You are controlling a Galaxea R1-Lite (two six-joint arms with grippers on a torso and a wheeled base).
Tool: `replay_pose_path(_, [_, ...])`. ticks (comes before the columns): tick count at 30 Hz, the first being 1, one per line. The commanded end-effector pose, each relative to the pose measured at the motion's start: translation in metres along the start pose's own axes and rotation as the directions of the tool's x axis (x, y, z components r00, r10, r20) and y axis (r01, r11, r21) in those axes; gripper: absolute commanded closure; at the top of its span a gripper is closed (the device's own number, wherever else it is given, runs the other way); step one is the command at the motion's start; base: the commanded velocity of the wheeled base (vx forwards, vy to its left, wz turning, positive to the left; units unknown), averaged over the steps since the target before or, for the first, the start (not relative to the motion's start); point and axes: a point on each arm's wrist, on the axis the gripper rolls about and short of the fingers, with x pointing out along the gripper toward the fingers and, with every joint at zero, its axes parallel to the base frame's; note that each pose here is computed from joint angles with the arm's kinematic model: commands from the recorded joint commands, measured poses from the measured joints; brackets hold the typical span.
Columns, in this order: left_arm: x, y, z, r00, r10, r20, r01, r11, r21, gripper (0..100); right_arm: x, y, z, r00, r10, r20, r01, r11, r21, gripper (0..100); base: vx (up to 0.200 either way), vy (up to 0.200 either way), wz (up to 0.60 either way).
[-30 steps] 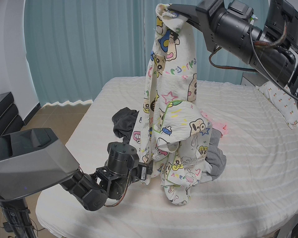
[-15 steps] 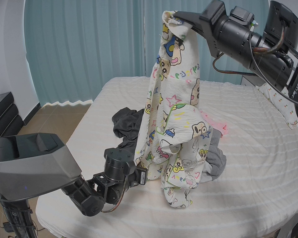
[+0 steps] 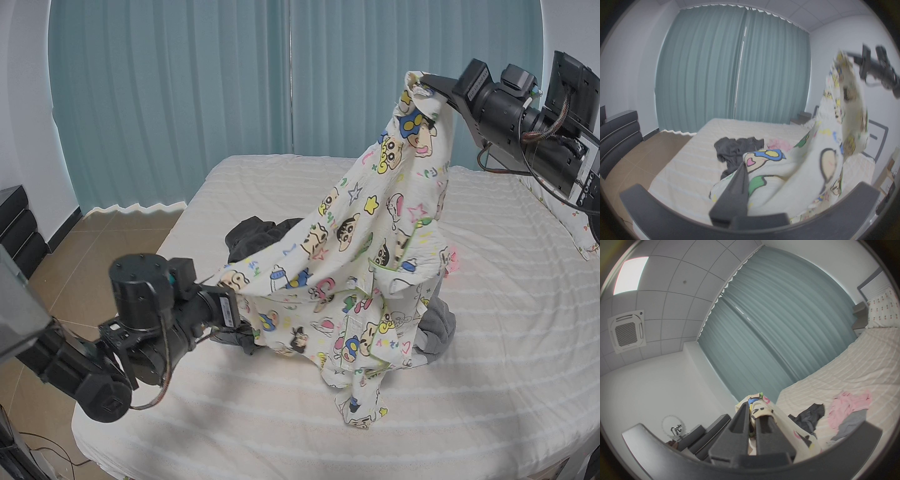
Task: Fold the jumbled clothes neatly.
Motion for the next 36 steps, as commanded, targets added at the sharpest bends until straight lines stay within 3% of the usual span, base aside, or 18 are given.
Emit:
replay_pose_path(1, [-0.018, 0.009, 0.028, 0.999, 0.012, 0.052, -0.010, 0.999, -0.030, 100, -0.001, -0.019, 0.003, 0.998, -0.058, 0.011, 0.058, 0.998, 0.004, 100, 0.000, 0.000, 0.00])
replay_pose_path(6, [-0.016, 0.007, 0.048, 0.994, 0.009, 0.105, -0.004, 0.999, -0.050, 100, -0.004, -0.014, 0.010, 0.999, -0.044, 0.030, 0.043, 0.999, 0.031, 100, 0.000, 0.000, 0.00])
replay_pose_path(9, [-0.013, 0.007, 0.083, 0.981, 0.020, 0.193, 0.000, 0.995, -0.101, 100, -0.013, 0.002, 0.030, 0.996, 0.015, 0.089, -0.019, 0.999, 0.049, 100, 0.000, 0.000, 0.00])
replay_pose_path(11, [-0.017, 0.006, 0.097, 0.980, 0.019, 0.197, 0.006, 0.992, -0.129, 100, -0.017, 0.010, 0.039, 0.993, 0.045, 0.114, -0.053, 0.996, 0.074, 100, 0.000, 0.000, 0.00])
replay_pose_path(19, [-0.033, 0.009, 0.131, 0.963, 0.032, 0.266, 0.055, 0.948, -0.314, 100, -0.028, 0.028, 0.063, 0.974, 0.111, 0.200, -0.146, 0.974, 0.173, 100, 0.000, 0.000, 0.00])
replay_pose_path(24, [-0.032, 0.011, 0.121, 0.971, 0.038, 0.235, 0.040, 0.947, -0.319, 100, -0.032, 0.028, 0.062, 0.974, 0.109, 0.198, -0.151, 0.965, 0.214, 100, 0.000, 0.000, 0.00])
replay_pose_path(25, [-0.033, 0.013, 0.099, 0.986, 0.035, 0.164, 0.016, 0.953, -0.302, 100, -0.032, 0.010, 0.036, 0.993, 0.051, 0.111, -0.079, 0.963, 0.256, 100, 0.000, 0.000, 0.00])
replay_pose_path(27, [-0.031, 0.014, 0.089, 0.991, 0.040, 0.129, 0.000, 0.955, -0.297, 100, -0.032, 0.000, 0.023, 0.997, 0.021, 0.069, -0.039, 0.958, 0.284, 100, 0.000, 0.000, 0.00])
replay_pose_path(31, [-0.020, 0.014, 0.068, 0.997, 0.049, 0.052, -0.030, 0.947, -0.319, 100, -0.032, -0.015, 0.001, 1.000, -0.025, -0.004, 0.025, 0.942, 0.334, 100, 0.000, 0.000, 0.00])
replay_pose_path(36, [-0.023, 0.012, 0.048, 0.999, 0.038, -0.016, -0.041, 0.934, -0.354, 100, -0.041, -0.032, -0.024, 0.994, -0.063, -0.093, 0.092, 0.936, 0.340, 100, 0.000, 0.000, 0.00])
